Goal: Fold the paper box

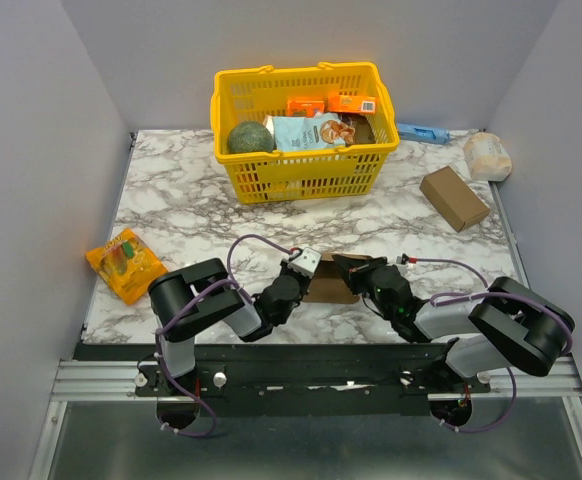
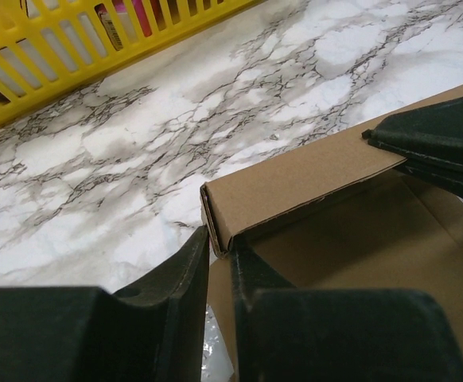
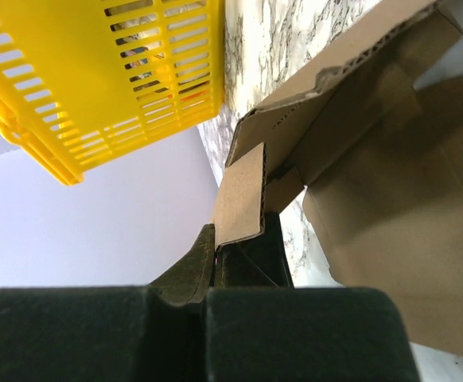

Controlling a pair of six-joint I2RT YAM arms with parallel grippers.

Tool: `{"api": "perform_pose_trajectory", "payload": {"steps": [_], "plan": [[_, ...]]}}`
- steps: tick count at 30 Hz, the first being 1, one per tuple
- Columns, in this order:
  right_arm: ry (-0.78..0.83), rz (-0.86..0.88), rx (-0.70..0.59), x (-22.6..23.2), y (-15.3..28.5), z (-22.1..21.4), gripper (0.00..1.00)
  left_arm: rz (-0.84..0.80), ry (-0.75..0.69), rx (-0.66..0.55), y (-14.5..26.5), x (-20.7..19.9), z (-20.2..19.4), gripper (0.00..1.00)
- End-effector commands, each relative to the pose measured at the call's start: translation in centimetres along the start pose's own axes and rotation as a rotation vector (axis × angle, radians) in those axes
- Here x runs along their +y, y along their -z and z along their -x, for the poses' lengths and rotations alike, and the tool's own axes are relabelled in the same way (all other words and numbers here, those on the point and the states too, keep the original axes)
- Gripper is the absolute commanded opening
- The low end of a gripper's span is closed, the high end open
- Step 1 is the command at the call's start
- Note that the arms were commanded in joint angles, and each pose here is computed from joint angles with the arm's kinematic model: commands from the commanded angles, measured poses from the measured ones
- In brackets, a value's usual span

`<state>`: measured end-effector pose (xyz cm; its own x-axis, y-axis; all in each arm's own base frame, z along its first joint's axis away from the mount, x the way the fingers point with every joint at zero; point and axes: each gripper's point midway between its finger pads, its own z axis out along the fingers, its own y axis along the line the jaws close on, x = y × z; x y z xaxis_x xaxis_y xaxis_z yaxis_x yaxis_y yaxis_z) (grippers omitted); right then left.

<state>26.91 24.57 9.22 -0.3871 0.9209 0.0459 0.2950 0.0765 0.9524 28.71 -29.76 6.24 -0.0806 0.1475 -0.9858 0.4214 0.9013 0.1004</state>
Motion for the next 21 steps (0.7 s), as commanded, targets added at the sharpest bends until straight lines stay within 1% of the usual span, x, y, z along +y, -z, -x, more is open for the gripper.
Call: {"api": "perform_pose_trajectory", "payload": {"steps": [1,5,7,8,9,15,19,21], "plan": [[0.098,-0.203,0.062,-6.3,1.3,-0.5,0.0,0.045,0.222,-0.323,-0.8,0.3,9.2,0.33],[0.091,-0.2,0.065,-6.3,1.4,-0.5,0.0,0.045,0.221,-0.322,-1.0,0.2,9.2,0.37],[0.088,-0.197,0.065,-6.3,1.4,-0.5,0.0,0.046,0.218,-0.318,-1.0,0.1,9.0,0.36],[0.085,-0.193,0.066,-6.2,1.4,-0.5,0.0,0.05,0.219,-0.316,-1.0,0.2,9.0,0.34],[0.085,-0.193,0.067,-6.2,1.4,-0.5,0.0,0.053,0.22,-0.311,-1.1,0.2,8.9,0.29],[0.075,-0.191,0.062,-6.4,1.5,-0.4,0.01,0.056,0.191,-0.257,-1.0,0.2,7.6,0.18],[0.049,-0.196,0.063,-6.5,1.7,-0.3,0.0,0.098,0.145,-0.221,-0.5,1.3,6.7,0.16],[0.006,-0.198,0.067,-6.2,1.9,-0.4,0.0,0.137,0.08,-0.2,-0.5,2.0,6.6,0.12]]}}
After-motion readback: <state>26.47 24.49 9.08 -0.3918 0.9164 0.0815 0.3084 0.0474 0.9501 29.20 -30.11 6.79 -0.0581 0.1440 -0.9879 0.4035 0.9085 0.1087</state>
